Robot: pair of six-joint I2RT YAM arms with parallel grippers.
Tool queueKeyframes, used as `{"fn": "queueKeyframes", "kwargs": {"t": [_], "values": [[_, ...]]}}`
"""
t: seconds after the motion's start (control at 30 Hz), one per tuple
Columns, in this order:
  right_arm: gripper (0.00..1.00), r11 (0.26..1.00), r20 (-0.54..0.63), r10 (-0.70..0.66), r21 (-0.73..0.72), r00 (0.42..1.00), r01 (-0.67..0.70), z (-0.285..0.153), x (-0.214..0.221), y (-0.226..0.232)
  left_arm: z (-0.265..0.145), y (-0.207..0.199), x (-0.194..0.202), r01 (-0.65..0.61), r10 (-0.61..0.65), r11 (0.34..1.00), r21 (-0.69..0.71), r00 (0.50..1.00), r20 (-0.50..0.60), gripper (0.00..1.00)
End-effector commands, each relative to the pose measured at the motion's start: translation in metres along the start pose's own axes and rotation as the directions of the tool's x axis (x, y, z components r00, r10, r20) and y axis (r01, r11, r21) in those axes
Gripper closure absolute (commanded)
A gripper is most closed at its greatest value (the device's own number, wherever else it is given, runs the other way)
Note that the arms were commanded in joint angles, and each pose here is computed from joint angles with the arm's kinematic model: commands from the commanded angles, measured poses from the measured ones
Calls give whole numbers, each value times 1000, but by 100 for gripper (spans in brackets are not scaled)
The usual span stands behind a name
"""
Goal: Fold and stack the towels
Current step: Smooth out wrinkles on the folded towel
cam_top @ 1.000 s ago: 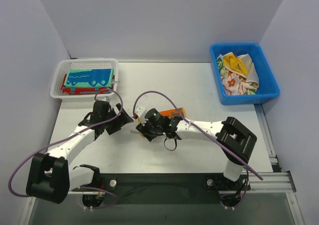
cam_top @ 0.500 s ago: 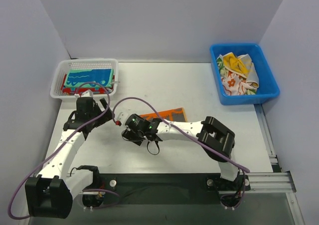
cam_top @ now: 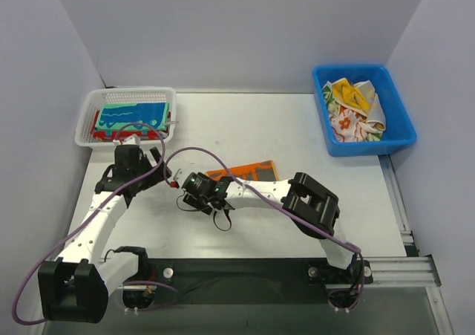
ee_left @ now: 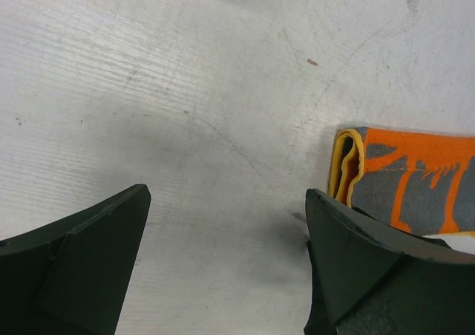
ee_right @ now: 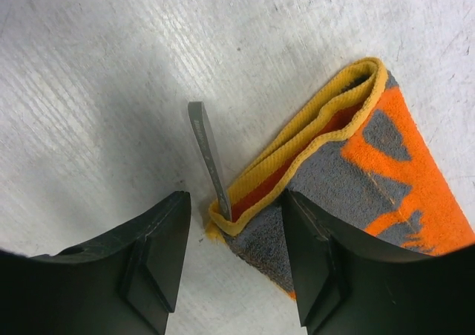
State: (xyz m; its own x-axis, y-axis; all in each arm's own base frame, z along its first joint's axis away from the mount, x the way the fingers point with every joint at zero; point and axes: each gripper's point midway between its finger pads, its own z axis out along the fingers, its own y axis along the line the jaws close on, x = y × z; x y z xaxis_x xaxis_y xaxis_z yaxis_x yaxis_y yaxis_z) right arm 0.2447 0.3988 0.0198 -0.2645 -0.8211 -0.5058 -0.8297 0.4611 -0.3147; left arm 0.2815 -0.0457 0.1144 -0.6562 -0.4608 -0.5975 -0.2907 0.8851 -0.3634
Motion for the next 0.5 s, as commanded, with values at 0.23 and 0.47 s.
{"fn": "queueKeyframes", "kwargs": {"t": [0.23, 0.47], "values": [[82, 999, -202, -34, -7, 979, 34, 14, 50, -2, 2, -6, -2, -5, 6, 999, 35, 1000, -4, 3], [100, 995, -142, 89, -37, 986, -95, 3, 41, -18, 5, -22, 9, 40, -32, 992, 117, 997, -73, 3]]}}
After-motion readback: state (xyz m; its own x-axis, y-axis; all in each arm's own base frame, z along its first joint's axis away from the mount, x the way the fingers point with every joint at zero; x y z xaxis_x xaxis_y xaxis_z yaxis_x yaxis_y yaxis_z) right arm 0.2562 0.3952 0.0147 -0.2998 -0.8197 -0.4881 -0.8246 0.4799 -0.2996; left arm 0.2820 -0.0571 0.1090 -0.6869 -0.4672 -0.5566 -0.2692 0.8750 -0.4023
